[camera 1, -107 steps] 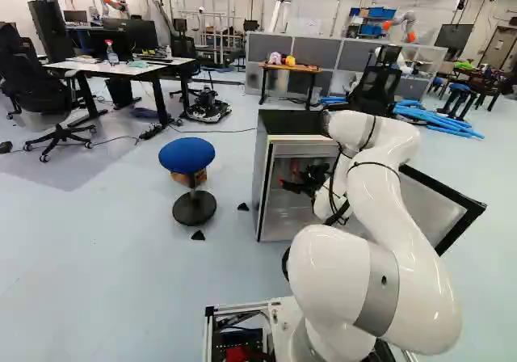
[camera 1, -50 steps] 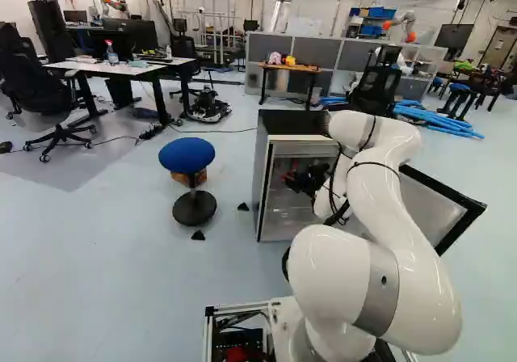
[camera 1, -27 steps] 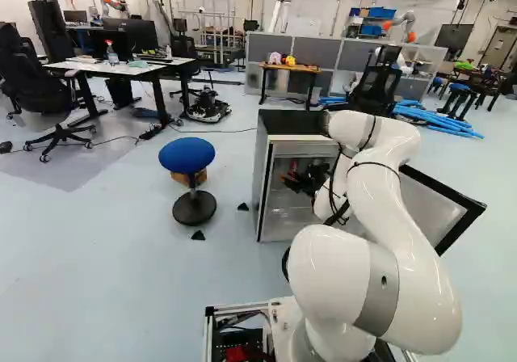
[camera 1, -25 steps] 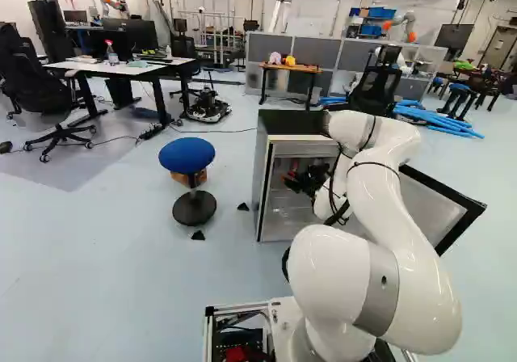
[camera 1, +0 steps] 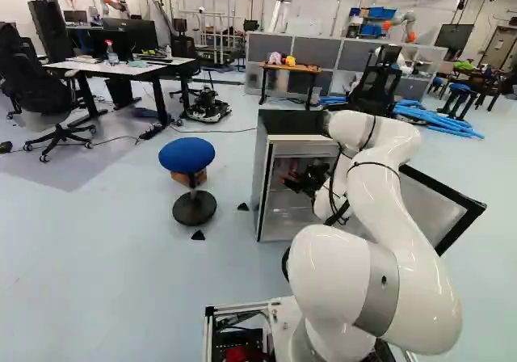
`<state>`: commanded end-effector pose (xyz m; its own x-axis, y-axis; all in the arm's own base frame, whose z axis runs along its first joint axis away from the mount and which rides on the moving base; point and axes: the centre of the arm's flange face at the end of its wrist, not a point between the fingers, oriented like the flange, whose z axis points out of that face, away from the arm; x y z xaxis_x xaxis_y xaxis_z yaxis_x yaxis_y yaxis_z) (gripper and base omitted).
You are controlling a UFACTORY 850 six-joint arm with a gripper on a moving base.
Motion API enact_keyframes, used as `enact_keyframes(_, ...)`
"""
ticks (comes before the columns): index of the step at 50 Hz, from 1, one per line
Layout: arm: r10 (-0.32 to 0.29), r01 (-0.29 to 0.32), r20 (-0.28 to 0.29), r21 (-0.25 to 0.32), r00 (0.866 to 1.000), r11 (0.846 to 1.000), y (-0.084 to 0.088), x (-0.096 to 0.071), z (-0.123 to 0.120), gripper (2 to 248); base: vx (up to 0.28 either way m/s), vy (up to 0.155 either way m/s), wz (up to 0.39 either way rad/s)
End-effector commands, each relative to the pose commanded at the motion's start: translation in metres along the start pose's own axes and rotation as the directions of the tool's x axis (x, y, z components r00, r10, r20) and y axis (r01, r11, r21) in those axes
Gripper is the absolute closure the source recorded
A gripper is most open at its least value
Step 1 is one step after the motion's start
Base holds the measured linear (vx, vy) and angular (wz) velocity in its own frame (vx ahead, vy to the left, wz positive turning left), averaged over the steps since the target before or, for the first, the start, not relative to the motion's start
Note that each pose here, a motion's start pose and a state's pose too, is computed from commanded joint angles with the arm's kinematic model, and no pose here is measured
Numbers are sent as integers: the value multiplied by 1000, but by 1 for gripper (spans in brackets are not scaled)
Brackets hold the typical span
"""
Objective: Grab a drink from the fridge
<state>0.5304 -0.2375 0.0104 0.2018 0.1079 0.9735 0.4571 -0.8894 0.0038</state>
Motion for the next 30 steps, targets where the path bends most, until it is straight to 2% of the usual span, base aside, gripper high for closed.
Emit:
enact_keyframes(3, 0, 0, 0, 0, 1000, 1000, 0, 0, 0, 126, 0, 0, 0)
enact_keyframes(4, 0, 0, 0, 0, 1000, 1000, 0, 0, 0, 114, 0, 0, 0)
enact_keyframes(9, 0, 0, 0, 0, 1000, 1000, 0, 0, 0, 114, 0, 0, 0)
enact_keyframes(10, 0, 0, 0, 0, 1000, 1000, 0, 0, 0, 101, 0, 0, 0)
enact_keyframes(14, -3, 3, -1, 1, 1000, 1000, 1, 0, 1, 101, 0, 0, 0)
enact_keyframes(15, -4, 4, -2, 1, 1000, 1000, 1, 0, 2, 89, 0, 0, 0)
enact_keyframes(19, -9, 9, -5, 2, 1000, 1000, 3, 0, 5, 89, 0, 0, 0)
enact_keyframes(20, -11, 11, -6, 2, 1000, 1000, 3, 0, 6, 77, 0, 0, 0)
enact_keyframes(25, -20, 20, -11, 4, 1000, 1000, 6, 0, 10, 77, 0, 0, 0)
enact_keyframes(26, -21, 21, -12, 4, 1000, 1000, 7, 0, 11, 65, 0, 0, 0)
enact_keyframes(30, -25, 25, -15, 5, 1000, 1000, 8, 0, 13, 65, 0, 0, 0)
